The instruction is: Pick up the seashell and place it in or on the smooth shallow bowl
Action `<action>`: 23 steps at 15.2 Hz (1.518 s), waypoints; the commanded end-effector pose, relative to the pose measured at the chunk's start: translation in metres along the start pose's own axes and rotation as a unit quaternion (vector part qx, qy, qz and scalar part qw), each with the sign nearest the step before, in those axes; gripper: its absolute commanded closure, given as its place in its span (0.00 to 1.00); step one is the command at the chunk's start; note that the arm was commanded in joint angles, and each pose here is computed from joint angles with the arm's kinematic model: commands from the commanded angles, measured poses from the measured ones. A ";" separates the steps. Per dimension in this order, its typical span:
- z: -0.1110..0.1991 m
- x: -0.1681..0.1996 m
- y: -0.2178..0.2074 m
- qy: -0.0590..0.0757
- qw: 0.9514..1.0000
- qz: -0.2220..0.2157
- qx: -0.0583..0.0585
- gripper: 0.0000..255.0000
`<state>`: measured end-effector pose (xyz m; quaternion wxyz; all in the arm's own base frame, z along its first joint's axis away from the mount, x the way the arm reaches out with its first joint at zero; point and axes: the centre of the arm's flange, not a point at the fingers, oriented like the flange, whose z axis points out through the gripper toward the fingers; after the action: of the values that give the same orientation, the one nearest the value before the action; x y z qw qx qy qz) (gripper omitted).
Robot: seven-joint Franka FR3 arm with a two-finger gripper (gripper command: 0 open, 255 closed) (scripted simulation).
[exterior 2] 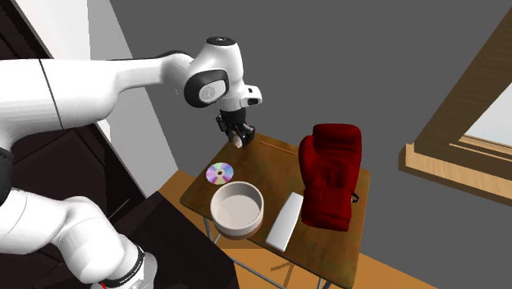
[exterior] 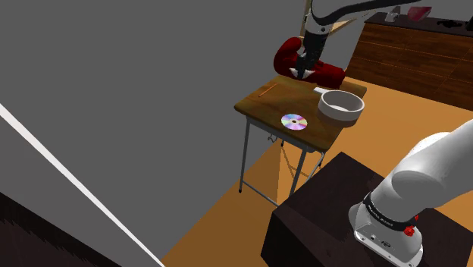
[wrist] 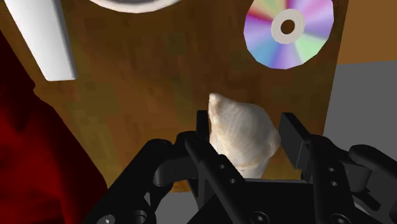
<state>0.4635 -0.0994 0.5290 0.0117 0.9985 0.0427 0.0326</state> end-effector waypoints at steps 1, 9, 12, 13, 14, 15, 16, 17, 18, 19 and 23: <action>0.001 -0.020 0.013 0.000 1.000 0.000 0.000 1.00; -0.004 -0.108 0.073 0.000 1.000 0.000 0.000 1.00; -0.006 -0.146 0.099 0.000 1.000 0.000 0.000 1.00; -0.001 -0.146 0.098 0.000 1.000 0.000 0.000 1.00; 0.005 -0.147 0.098 0.000 1.000 0.000 0.000 1.00; 0.010 -0.147 0.098 0.000 1.000 0.000 0.000 1.00; 0.015 -0.147 0.098 0.000 1.000 0.000 0.000 1.00; 0.020 -0.148 0.098 0.000 1.000 0.000 0.000 1.00; 0.026 -0.148 0.098 0.000 1.000 0.000 0.000 1.00; 0.031 -0.148 0.098 0.000 1.000 0.000 0.000 1.00; 0.052 -0.150 0.097 0.000 1.000 0.000 0.000 1.00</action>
<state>0.3258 -0.2094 0.4763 0.0114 0.9985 0.0431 0.0323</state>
